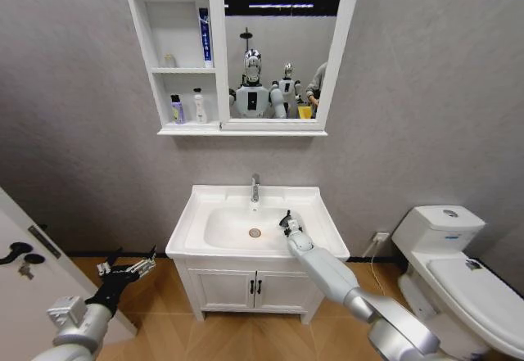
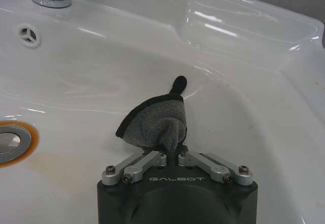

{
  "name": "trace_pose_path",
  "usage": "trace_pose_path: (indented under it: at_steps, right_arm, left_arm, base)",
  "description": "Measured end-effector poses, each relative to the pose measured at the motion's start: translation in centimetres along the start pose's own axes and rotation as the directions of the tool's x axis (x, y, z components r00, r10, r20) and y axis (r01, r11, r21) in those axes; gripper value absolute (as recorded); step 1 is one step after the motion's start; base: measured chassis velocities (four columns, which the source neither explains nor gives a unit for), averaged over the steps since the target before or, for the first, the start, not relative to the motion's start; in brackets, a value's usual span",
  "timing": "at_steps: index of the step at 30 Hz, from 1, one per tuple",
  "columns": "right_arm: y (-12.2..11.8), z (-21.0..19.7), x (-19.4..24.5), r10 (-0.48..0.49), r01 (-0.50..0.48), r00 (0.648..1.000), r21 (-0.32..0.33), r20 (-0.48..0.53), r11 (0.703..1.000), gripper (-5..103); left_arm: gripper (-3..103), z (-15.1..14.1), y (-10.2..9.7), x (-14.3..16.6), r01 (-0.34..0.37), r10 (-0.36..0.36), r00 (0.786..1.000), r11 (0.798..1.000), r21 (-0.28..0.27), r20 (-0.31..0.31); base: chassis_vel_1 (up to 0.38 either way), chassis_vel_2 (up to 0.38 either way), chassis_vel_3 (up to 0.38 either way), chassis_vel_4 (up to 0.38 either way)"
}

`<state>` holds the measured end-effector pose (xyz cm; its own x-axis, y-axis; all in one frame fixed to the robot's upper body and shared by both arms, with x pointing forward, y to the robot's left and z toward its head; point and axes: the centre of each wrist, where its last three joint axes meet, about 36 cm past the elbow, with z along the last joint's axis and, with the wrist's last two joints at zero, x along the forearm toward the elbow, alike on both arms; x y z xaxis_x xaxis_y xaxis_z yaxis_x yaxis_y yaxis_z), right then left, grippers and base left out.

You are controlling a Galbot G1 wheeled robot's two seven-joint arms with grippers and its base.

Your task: Move facial cleanser and shampoo from washbasin to cabinet, then wipe washbasin with towel.

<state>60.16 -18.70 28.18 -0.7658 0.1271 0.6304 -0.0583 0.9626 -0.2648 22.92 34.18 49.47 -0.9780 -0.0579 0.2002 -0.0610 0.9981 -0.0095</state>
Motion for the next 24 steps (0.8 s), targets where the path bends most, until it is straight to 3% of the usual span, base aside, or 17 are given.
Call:
trace_pose_path:
  at_steps: [7, 16, 24]
  right_arm:
    - [1.2, -0.2, -0.5, -0.032, 0.029, 0.998, -0.042, -0.049, 0.999, 5]
    - [3.3, -3.0, -0.1, -0.176, 0.127, 0.969, -0.263, -0.175, 0.956, 5]
    - [4.2, -4.5, -0.4, -0.226, 0.153, 0.951, -0.317, -0.21, 0.936, 5]
  left_arm:
    - [100, 0.0, 0.0, 0.0, 0.0, 0.0, 1.0, 1.0, 0.0, 0.0]
    - [100, 0.0, 0.0, 0.0, 0.0, 0.0, 1.0, 1.0, 0.0, 0.0]
    - [100, 0.0, 0.0, 0.0, 0.0, 0.0, 1.0, 1.0, 0.0, 0.0]
  base:
    - [0.0, 0.0, 0.0, 0.0]
    - [0.0, 0.0, 0.0, 0.0]
    - [0.0, 0.0, 0.0, 0.0]
